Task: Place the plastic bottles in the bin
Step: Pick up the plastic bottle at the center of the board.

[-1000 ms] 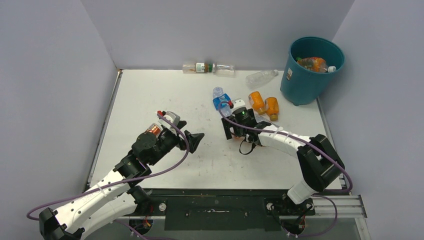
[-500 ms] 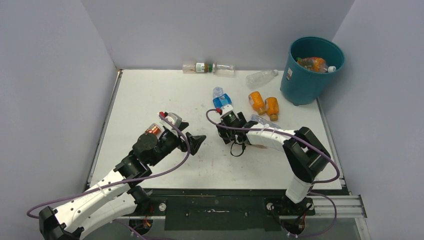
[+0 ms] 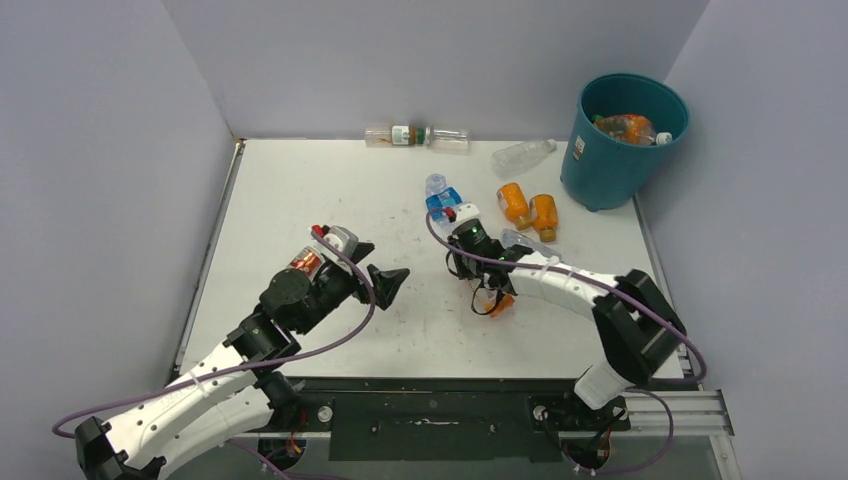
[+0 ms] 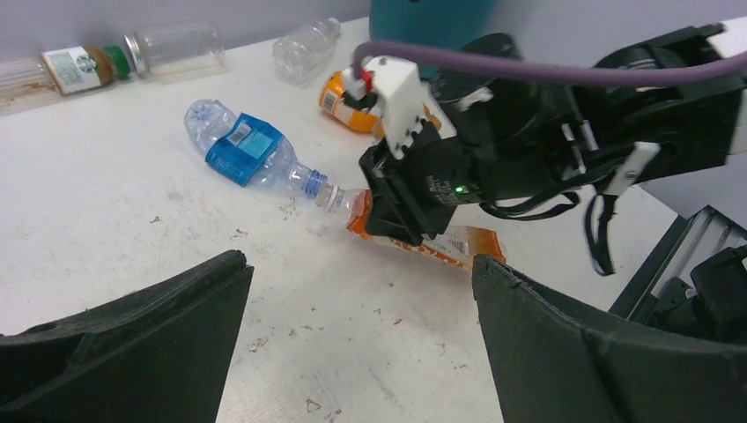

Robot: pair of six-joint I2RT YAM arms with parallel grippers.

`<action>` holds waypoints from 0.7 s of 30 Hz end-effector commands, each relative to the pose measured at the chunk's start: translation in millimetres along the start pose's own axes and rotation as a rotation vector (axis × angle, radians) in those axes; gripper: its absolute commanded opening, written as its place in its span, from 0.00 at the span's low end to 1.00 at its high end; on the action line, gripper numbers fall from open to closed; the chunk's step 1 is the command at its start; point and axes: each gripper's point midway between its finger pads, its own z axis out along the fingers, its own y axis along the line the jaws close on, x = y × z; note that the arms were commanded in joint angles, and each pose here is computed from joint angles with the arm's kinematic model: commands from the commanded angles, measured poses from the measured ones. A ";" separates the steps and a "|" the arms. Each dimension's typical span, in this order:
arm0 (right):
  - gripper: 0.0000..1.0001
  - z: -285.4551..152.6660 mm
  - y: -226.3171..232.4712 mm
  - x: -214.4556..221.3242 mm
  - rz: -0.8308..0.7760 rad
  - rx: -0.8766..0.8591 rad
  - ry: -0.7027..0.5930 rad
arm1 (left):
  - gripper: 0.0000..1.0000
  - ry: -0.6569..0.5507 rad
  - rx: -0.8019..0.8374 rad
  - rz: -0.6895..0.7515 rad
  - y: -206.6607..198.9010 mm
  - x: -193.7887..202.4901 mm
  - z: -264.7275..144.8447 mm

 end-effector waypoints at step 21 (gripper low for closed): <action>0.05 -342.0 78.0 -124.9 0.507 -1.431 -1.152 | 0.96 -0.216 0.607 -0.067 -102.7 -43.8 -44.3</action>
